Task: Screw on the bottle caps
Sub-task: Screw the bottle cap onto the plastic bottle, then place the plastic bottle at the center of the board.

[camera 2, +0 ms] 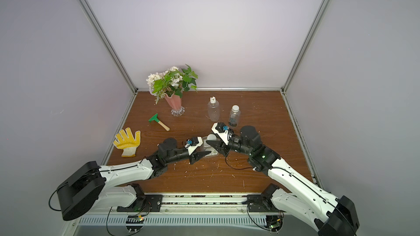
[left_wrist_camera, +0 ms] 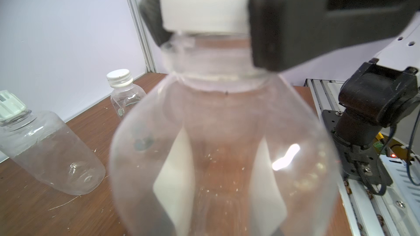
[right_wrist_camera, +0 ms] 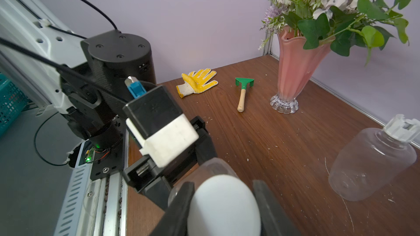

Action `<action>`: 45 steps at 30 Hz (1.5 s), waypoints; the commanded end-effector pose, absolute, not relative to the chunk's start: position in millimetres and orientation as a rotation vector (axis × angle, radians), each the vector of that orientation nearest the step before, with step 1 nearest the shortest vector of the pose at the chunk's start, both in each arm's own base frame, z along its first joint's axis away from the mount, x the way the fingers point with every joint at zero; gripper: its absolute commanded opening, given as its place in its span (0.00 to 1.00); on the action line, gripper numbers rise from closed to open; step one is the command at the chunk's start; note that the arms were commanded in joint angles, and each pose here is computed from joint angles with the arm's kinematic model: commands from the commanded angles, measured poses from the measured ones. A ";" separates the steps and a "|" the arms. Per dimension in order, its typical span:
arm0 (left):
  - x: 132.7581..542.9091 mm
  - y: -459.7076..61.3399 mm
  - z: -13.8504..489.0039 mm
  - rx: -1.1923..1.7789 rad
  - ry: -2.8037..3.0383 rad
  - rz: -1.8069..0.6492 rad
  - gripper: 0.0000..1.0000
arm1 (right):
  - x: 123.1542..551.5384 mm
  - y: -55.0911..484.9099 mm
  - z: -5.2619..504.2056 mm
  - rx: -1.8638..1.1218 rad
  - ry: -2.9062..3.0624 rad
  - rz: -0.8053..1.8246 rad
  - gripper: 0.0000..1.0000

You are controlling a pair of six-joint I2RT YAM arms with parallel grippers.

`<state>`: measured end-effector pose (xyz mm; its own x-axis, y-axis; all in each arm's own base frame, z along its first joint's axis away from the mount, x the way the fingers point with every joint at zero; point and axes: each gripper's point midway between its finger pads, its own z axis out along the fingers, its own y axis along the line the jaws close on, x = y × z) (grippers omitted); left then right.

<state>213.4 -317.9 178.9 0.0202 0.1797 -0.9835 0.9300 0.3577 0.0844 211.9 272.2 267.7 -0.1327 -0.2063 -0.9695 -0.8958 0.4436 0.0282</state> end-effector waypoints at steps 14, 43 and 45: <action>223.3 -309.2 224.9 0.921 1.294 -0.777 0.76 | 244.7 251.3 239.9 -0.857 1.788 0.620 0.00; 247.6 -254.2 194.7 0.683 1.495 -0.579 1.00 | 285.7 273.2 188.9 -0.950 1.697 0.556 0.07; 247.9 -254.5 194.9 0.682 1.496 -0.581 1.00 | 284.4 271.6 181.6 -0.955 1.711 0.553 0.10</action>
